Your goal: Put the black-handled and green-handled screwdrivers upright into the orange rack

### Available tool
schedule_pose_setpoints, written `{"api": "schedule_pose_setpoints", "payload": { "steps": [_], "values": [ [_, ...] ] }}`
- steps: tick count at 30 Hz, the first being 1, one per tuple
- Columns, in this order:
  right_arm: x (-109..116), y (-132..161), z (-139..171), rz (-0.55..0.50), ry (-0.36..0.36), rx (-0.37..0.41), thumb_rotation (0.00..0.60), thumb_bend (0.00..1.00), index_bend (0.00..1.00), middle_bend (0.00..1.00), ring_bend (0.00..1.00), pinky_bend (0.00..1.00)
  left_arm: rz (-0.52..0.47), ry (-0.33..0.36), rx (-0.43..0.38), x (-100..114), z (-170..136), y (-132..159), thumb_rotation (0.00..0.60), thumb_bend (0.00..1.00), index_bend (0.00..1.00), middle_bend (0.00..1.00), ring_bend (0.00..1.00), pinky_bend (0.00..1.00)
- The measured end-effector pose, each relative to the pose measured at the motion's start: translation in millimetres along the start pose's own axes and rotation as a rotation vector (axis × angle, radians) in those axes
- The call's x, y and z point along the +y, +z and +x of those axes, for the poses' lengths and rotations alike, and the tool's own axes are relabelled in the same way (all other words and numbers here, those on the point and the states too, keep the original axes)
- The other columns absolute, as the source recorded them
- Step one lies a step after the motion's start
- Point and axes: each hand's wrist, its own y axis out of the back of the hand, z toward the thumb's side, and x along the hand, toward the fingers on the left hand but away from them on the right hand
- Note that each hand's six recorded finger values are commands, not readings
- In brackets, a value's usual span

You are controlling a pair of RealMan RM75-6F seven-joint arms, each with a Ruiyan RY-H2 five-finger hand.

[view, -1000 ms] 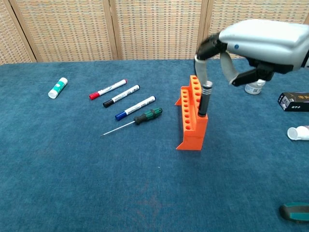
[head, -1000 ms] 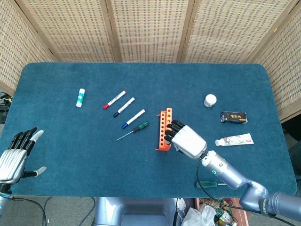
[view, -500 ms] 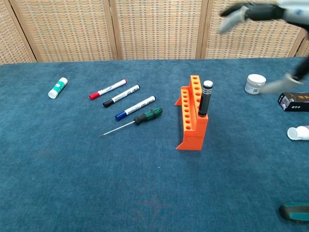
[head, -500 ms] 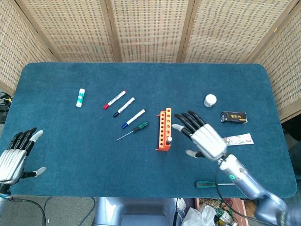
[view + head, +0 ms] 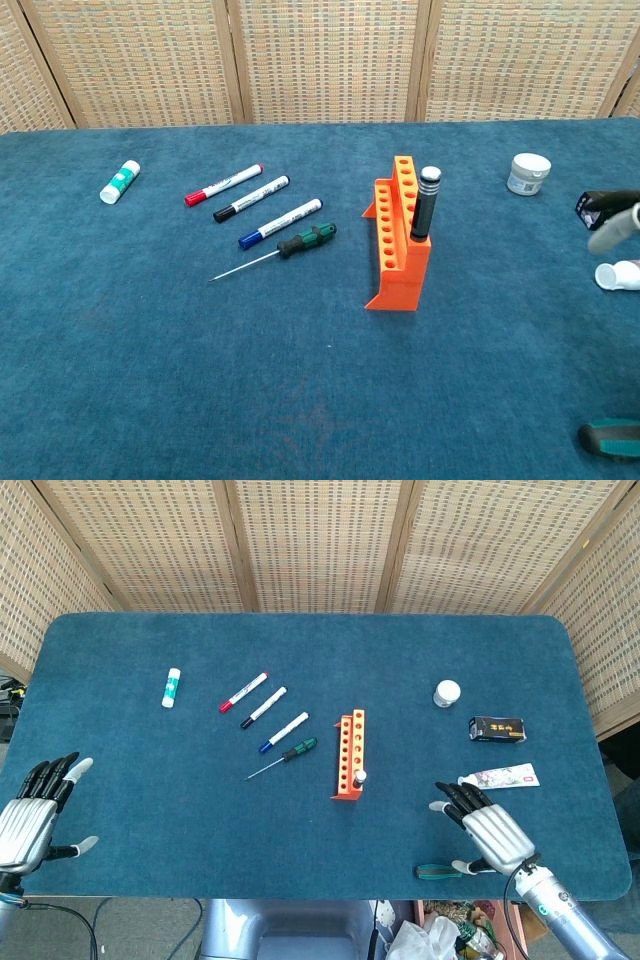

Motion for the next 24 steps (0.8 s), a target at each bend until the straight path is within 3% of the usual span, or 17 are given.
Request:
{"api": "schedule_pose_setpoints", "payload": {
  "steps": [6,11,24],
  "values": [
    [-32.2,-9.2,0.9,0.023,0.048,-0.01,0.6,0.0,0.34,0.0,0.0,0.0,0.002,0.001,0.005,-0.3,-0.3,-0.4,0.6,0.0,0.0,0.0,0.0,0.0],
    [-58.3,-8.8,6.1,0.031,0.084,-0.015,0.6,0.0,0.36,0.0,0.0,0.0,0.005,-0.001,0.008,-1.1,0.5,-0.8,0.6,0.0,0.0,0.0,0.0,0.0],
    [-78.6,-18.1,5.9,-0.001,0.099,-0.064,0.6,0.09,0.4,0.0,0.0,0.0,0.011,-0.006,0.01,-2.8,1.2,0.0,0.6,0.0,0.0,0.0,0.0,0.0]
  ]
}}
